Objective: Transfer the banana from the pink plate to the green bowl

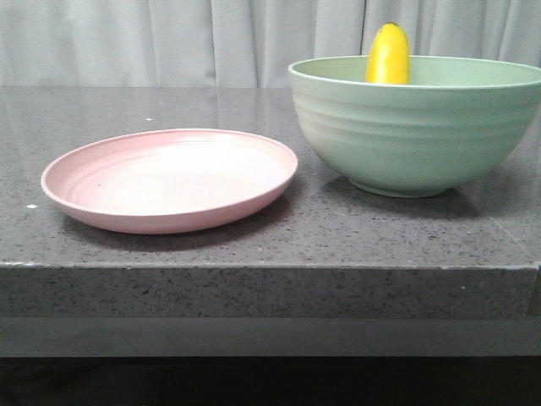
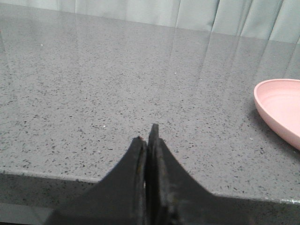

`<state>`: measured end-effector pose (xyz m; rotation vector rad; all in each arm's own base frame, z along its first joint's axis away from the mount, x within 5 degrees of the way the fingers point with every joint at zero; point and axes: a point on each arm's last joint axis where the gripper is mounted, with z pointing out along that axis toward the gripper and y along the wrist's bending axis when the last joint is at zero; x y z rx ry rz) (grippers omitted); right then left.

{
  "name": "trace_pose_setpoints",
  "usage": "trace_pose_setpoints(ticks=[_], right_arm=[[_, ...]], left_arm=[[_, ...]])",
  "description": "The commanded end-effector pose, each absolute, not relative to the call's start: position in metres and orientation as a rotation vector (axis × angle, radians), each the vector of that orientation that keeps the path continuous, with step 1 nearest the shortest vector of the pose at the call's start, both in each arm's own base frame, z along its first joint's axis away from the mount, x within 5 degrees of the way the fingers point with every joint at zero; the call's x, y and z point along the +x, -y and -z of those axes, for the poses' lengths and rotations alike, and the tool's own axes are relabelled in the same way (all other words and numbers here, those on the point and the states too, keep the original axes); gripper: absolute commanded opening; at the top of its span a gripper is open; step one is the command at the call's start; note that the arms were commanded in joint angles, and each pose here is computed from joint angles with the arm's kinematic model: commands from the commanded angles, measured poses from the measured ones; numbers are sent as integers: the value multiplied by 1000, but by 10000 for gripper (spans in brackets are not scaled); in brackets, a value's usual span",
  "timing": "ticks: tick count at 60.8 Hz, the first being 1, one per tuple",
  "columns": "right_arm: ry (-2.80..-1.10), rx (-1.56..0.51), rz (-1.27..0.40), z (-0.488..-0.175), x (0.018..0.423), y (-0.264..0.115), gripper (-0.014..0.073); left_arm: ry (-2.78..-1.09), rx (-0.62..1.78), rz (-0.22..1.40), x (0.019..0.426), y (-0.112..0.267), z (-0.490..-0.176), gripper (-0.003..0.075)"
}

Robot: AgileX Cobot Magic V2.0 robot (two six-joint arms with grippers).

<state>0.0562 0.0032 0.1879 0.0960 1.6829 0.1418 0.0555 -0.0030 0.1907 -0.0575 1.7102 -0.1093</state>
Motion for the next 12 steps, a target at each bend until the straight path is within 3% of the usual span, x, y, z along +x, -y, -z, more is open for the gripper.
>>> trace_pose_setpoints(ticks=[1, 12], right_arm=[[-1587, 96, -126, -196, 55, -2, -71], [-1587, 96, -126, -196, 55, -2, -71]], left_arm=[[-1608, -76, 122, 55, 2, -198, -20], [-1608, -76, 122, 55, 2, -198, -20]])
